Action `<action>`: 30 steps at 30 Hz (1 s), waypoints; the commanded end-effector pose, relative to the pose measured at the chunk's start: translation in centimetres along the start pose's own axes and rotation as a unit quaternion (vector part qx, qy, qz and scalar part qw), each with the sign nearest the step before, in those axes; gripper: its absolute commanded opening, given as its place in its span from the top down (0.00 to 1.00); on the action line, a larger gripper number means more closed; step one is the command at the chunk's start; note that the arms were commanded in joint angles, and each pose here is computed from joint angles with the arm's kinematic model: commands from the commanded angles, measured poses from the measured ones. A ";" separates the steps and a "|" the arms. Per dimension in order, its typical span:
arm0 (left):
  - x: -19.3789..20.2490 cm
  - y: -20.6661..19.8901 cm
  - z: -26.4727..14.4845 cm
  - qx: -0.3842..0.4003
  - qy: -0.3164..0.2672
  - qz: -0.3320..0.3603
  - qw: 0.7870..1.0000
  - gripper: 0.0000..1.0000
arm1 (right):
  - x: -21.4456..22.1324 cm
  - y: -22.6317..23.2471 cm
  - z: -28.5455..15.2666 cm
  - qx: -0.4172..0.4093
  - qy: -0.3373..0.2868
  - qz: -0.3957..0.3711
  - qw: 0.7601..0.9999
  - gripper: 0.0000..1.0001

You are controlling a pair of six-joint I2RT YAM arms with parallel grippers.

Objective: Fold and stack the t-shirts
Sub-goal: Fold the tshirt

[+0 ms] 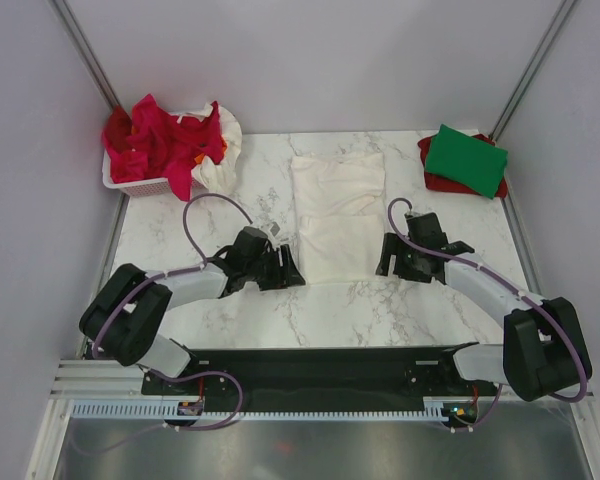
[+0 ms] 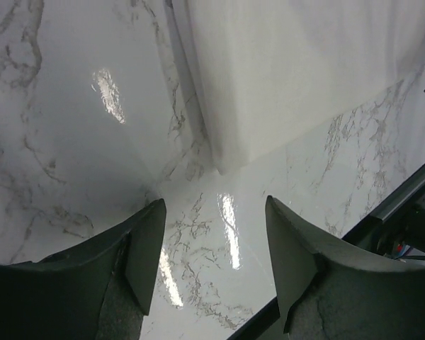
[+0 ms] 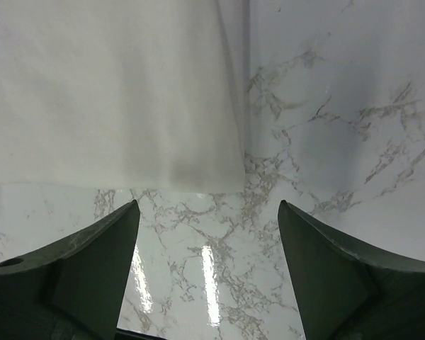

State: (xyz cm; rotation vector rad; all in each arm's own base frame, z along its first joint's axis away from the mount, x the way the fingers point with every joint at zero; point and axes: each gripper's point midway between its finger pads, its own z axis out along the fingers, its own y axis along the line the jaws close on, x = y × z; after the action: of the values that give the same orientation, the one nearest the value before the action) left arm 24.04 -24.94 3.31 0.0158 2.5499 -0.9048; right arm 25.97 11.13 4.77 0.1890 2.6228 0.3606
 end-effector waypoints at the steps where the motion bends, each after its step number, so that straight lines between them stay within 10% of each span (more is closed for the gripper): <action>1: -1.0 -1.0 1.1 0.020 -0.025 -0.014 0.999 0.34 | -0.4 -0.4 -0.1 0.008 -0.017 0.006 1.000 0.12; 10: 0.4 -0.5 3.4 0.005 -0.005 -0.020 1.000 0.47 | 0.3 -0.8 0.5 0.010 -0.011 0.015 1.000 0.12; 15: 0.0 0.0 3.5 -0.004 -0.018 -0.019 1.000 0.98 | 0.6 -0.3 0.4 -0.008 -0.021 0.030 0.999 0.13; 30: 0.2 2.2 1.8 -0.032 -0.027 -0.029 0.999 0.98 | 4.1 0.5 3.1 -0.072 -0.002 0.079 0.994 0.33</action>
State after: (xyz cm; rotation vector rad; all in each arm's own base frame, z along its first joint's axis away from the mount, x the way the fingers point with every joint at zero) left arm 25.27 -25.72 1.80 -0.0831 2.5019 -0.9076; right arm 25.16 13.01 2.68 0.3034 2.5151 0.5804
